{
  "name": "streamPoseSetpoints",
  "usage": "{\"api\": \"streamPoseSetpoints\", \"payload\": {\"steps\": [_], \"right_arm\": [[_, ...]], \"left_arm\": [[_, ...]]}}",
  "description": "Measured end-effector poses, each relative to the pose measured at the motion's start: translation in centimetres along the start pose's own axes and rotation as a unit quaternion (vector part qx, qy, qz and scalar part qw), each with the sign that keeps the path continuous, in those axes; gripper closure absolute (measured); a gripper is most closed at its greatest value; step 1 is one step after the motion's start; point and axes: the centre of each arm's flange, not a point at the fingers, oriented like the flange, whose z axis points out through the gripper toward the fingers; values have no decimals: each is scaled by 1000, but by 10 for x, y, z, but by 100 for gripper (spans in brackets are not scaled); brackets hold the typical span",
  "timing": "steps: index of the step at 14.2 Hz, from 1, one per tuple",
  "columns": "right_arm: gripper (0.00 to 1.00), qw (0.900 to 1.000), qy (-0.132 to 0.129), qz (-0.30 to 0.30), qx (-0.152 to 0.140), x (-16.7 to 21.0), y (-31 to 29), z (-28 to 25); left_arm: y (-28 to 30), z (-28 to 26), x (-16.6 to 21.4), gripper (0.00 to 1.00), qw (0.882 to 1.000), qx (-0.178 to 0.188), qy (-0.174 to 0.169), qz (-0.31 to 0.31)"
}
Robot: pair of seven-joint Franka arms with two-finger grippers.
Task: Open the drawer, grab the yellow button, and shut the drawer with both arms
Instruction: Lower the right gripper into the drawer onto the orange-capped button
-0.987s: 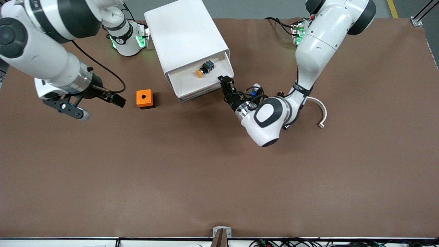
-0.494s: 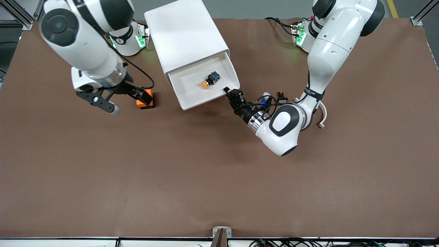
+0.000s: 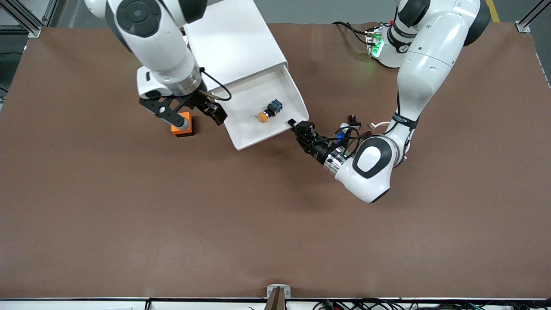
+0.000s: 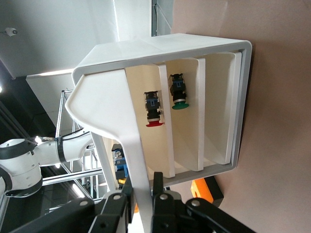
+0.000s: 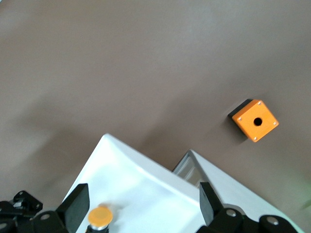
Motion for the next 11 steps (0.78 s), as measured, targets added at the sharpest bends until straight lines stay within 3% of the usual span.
{"api": "streamPoseSetpoints", "payload": {"steps": [3, 11], "right_arm": [[0, 1000, 3, 8, 5, -37, -27, 22], [0, 1000, 17, 18, -7, -95, -67, 81]], "left_arm": [[1, -1, -1, 78, 1000, -3, -3, 3], [2, -6, -1, 1, 998, -15, -7, 65]]}}
